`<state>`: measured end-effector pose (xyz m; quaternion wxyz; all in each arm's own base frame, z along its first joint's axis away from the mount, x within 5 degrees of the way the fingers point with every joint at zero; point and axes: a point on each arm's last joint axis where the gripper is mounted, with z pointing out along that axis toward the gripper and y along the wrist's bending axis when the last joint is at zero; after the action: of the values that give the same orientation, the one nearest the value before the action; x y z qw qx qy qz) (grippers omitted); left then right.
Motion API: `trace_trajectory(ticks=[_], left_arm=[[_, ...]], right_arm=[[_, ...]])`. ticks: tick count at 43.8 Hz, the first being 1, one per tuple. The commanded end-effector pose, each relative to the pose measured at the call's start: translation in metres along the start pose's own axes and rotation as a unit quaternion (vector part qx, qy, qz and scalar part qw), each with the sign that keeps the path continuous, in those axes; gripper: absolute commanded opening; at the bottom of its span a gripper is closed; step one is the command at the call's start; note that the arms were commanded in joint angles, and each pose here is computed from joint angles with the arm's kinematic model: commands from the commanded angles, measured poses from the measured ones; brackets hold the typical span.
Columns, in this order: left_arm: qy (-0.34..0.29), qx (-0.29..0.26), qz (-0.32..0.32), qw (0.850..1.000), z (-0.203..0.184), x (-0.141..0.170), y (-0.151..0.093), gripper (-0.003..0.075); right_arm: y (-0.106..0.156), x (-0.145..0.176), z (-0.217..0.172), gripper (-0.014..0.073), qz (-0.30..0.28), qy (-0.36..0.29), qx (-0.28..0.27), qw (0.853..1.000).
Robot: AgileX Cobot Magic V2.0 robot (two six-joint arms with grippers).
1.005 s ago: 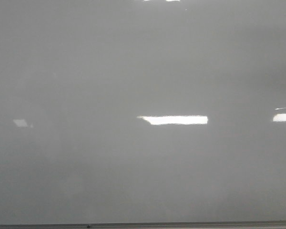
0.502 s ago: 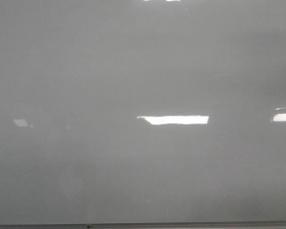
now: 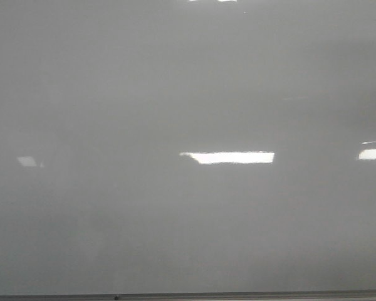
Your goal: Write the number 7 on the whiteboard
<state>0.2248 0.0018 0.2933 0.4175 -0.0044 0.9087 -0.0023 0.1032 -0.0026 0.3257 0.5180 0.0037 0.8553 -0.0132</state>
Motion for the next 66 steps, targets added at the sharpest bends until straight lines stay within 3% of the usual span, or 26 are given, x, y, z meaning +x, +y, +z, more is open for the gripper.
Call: trace_trajectory(ticks=[1, 15, 33, 58, 62, 66], left_arm=[[-0.049, -0.008, -0.009, 0.999, 0.005, -0.026, 0.005, 0.0525], [-0.047, -0.017, -0.019, 0.999, 0.044, -0.048, 0.013, 0.0525], [-0.055, -0.019, -0.019, 0.998, 0.079, -0.047, 0.015, 0.0503], [-0.08, -0.018, -0.018, 0.996, 0.071, -0.052, 0.014, 0.0043], [-0.08, -0.018, -0.018, 0.996, 0.062, -0.054, 0.013, -0.0014], [-0.085, -0.018, -0.018, 0.996, 0.049, -0.056, 0.013, -0.002]], right_arm=[[-0.001, -0.013, -0.002, 0.0478, -0.005, -0.038, 0.006, 0.999], [-0.001, -0.013, -0.002, 0.0478, -0.005, -0.037, 0.006, 0.999], [-0.001, -0.013, -0.002, 0.0478, -0.005, -0.037, 0.006, 0.999], [-0.001, -0.013, -0.002, 0.0478, -0.005, -0.037, 0.006, 0.999], [-0.001, -0.013, -0.002, 0.0478, -0.005, -0.037, 0.006, 0.999], [-0.001, -0.012, -0.002, 0.0478, -0.005, -0.037, 0.006, 0.999]])
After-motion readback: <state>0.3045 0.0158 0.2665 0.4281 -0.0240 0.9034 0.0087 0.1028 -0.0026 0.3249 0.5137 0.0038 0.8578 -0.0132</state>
